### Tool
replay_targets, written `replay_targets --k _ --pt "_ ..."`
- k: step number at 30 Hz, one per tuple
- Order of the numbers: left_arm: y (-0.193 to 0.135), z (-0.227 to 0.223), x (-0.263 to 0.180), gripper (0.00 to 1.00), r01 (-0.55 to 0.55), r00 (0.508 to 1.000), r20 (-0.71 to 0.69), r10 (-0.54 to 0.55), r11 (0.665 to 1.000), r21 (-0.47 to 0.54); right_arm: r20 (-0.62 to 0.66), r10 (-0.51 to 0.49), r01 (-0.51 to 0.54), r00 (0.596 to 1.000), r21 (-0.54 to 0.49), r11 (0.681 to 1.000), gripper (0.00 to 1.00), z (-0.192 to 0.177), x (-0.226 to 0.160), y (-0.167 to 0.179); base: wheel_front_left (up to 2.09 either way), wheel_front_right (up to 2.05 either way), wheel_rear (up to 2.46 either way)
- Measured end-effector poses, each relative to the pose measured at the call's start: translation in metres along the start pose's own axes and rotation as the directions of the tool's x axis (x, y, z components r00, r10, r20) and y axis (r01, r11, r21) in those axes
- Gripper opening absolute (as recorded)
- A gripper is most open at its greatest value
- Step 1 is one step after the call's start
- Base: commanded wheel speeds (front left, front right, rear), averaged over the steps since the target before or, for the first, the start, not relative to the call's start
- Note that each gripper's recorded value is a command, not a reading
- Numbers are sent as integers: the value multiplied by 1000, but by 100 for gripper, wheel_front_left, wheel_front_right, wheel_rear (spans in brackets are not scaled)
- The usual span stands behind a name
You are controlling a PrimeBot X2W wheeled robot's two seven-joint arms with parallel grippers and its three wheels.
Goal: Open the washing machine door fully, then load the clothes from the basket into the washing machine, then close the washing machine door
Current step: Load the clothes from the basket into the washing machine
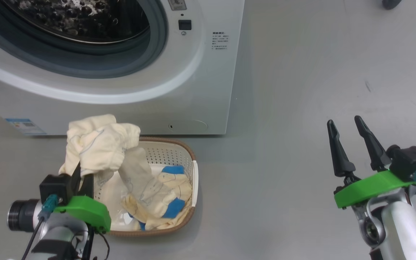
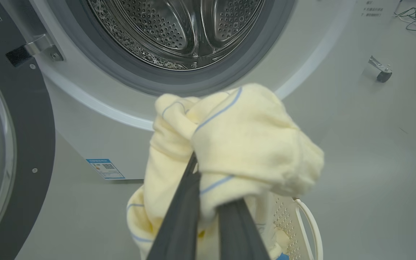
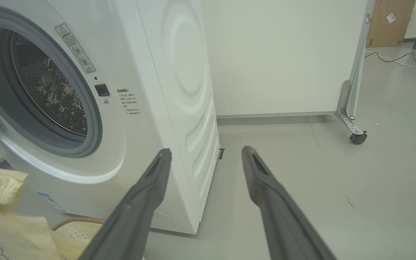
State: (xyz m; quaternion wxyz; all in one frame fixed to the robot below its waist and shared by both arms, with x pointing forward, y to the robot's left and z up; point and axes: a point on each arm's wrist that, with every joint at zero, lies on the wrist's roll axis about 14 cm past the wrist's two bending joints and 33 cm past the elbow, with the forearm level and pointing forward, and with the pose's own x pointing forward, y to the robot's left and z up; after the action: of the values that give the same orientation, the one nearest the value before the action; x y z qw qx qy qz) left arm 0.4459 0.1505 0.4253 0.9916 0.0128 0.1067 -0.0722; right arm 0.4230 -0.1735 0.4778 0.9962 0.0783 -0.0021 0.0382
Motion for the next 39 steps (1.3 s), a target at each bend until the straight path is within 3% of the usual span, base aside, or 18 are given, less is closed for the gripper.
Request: replay_targets --k 21,33,39 --pt "-1 -8 -68 0 -40 999 16 41 996 -81 32 3 -4 999 31 1000 100 15 -32 7 0 0 0" --pt "0 3 -54 0 -34 998 55 40 995 -92 -2 -3 3 1000 33 999 100 2 -31 5 0 0 0" --pt "7 18 -20 0 -22 995 91 31 994 -109 -41 -28 29 999 33 999 100 -13 -25 -4 0 0 0"
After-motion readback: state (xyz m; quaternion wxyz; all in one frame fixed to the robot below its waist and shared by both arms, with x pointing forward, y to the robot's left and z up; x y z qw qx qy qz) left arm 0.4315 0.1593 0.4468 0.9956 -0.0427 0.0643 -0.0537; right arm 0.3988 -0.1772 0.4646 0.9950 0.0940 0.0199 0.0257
